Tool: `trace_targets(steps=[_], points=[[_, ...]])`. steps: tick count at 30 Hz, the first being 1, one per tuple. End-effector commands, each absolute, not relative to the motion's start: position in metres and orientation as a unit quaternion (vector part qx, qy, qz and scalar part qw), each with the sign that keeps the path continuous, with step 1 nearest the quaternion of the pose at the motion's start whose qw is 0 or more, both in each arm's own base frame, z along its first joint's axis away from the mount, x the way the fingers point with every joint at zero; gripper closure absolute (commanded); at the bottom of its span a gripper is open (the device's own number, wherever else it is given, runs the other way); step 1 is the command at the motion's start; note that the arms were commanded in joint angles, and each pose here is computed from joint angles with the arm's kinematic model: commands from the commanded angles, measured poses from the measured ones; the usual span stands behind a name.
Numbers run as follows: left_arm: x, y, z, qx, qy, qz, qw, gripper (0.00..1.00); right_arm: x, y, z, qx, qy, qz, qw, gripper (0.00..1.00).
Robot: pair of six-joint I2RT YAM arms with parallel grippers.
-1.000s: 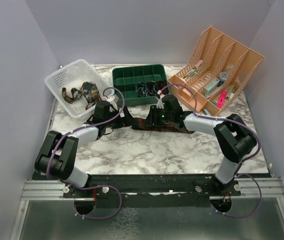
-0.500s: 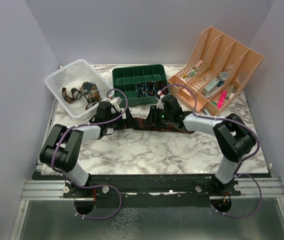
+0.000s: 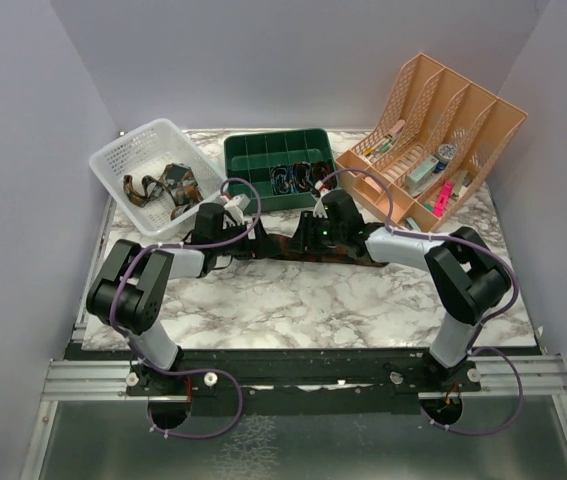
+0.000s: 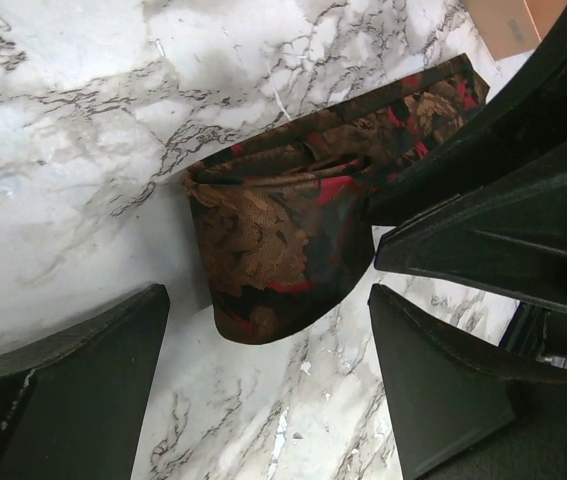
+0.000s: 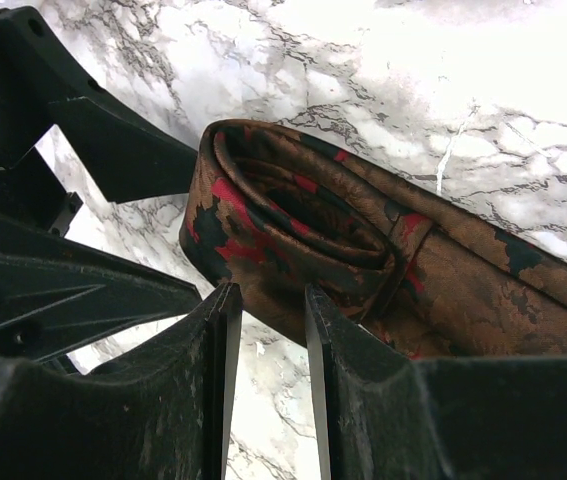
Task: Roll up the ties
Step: Roll the tie at the center of the board.
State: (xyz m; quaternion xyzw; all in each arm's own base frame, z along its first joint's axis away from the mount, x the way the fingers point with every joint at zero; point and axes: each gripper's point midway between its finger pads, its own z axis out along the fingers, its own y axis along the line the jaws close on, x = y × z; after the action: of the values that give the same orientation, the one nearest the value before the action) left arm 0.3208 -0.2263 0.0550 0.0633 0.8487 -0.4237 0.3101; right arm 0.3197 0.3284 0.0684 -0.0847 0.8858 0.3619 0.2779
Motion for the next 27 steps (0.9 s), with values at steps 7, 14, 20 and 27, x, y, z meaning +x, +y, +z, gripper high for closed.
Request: trace_targets(steps=[7, 14, 20, 27], points=[[0.333, -0.240, 0.070, 0.113, 0.818, -0.455, 0.333, 0.20, 0.322, 0.320, 0.048, -0.071, 0.900, 0.336, 0.267, 0.62], [0.333, -0.245, 0.067, 0.127, 0.812, -0.468, 0.324, 0.30, 0.323, 0.318, 0.048, -0.068, 0.902, 0.332, 0.268, 0.62], [0.332, -0.247, 0.067, 0.130, 0.809, -0.474, 0.323, 0.40, 0.325, 0.318, 0.049, -0.066, 0.901, 0.332, 0.270, 0.62], [0.331, -0.248, 0.067, 0.131, 0.807, -0.477, 0.321, 0.53, 0.325, 0.319, 0.050, -0.064, 0.901, 0.333, 0.272, 0.62]])
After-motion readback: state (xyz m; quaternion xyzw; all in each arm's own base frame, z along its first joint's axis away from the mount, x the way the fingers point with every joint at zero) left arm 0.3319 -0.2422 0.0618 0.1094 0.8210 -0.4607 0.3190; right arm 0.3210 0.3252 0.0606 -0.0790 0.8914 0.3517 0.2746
